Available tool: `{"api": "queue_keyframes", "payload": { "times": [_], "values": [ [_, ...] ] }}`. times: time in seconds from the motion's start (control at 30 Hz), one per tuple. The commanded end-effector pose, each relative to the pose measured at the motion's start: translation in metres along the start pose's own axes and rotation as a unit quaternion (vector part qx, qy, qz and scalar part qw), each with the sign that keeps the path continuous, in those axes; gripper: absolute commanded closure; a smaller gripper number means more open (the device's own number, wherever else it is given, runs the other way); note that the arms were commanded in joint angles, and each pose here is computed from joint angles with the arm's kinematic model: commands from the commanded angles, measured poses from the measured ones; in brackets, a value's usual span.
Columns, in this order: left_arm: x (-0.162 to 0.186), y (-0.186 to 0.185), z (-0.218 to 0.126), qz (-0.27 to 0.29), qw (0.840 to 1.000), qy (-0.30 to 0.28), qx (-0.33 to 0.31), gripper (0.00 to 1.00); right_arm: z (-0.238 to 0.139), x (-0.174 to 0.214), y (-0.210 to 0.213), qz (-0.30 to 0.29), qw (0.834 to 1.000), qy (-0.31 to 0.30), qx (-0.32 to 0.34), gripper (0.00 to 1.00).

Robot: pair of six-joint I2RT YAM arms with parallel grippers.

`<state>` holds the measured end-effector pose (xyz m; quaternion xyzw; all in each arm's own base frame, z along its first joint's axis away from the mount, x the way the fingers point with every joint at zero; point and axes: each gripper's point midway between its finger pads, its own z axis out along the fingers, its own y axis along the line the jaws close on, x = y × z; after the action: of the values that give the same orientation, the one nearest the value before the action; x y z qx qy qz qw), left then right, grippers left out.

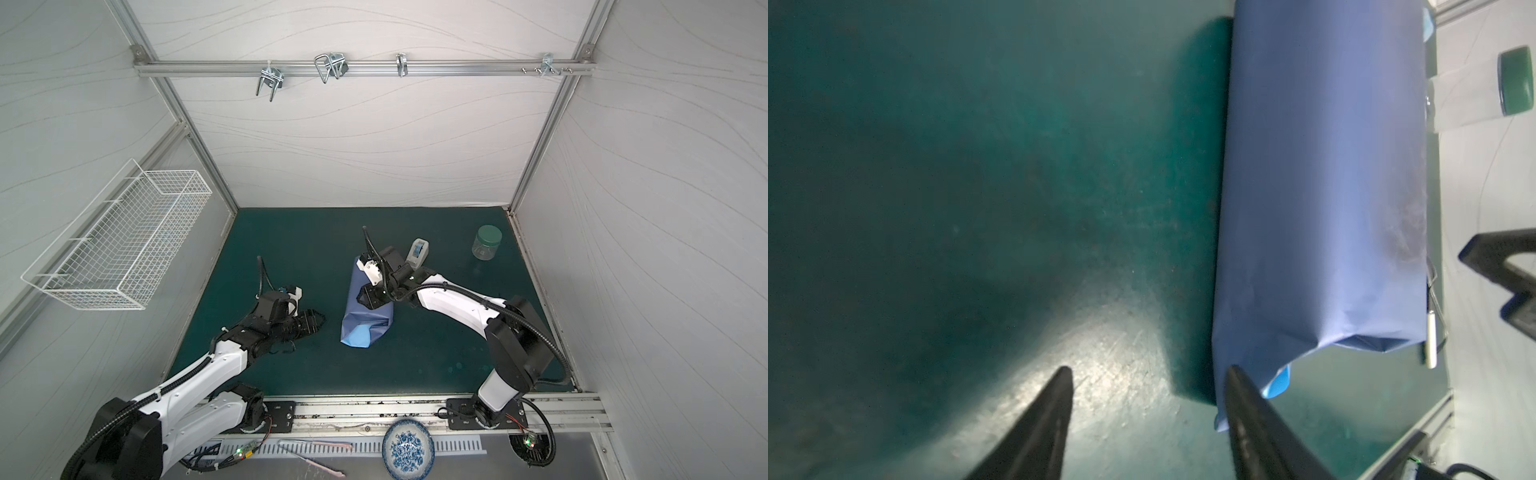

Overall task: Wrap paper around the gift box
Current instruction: 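Release and withdraw the left gripper while the right gripper grips the box end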

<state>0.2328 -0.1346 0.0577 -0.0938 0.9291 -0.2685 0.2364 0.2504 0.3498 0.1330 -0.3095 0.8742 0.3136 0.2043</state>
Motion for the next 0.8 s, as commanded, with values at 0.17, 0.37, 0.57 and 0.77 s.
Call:
{"api": "queue_keyframes", "payload": {
  "times": [0.17, 0.37, 0.57, 0.77],
  "values": [
    [0.01, -0.01, 0.02, 0.08, 0.997, 0.007, -0.006, 0.61, 0.006, 0.005, -0.006, 0.001, 1.0, 0.021, -0.011, 0.65],
    [0.007, -0.014, 0.031, 0.105, 0.994, 0.019, -0.007, 0.67, 0.013, 0.014, -0.009, 0.009, 0.999, 0.032, -0.016, 0.67],
    [0.006, -0.011, 0.034, 0.101, 0.994, 0.022, -0.016, 0.68, 0.006, 0.01, -0.005, 0.005, 0.999, 0.028, -0.025, 0.67],
    [0.004, -0.006, 0.031, 0.089, 0.995, 0.017, -0.032, 0.68, -0.019, 0.016, 0.006, -0.118, 0.992, 0.024, 0.047, 0.53]
  ]
}}
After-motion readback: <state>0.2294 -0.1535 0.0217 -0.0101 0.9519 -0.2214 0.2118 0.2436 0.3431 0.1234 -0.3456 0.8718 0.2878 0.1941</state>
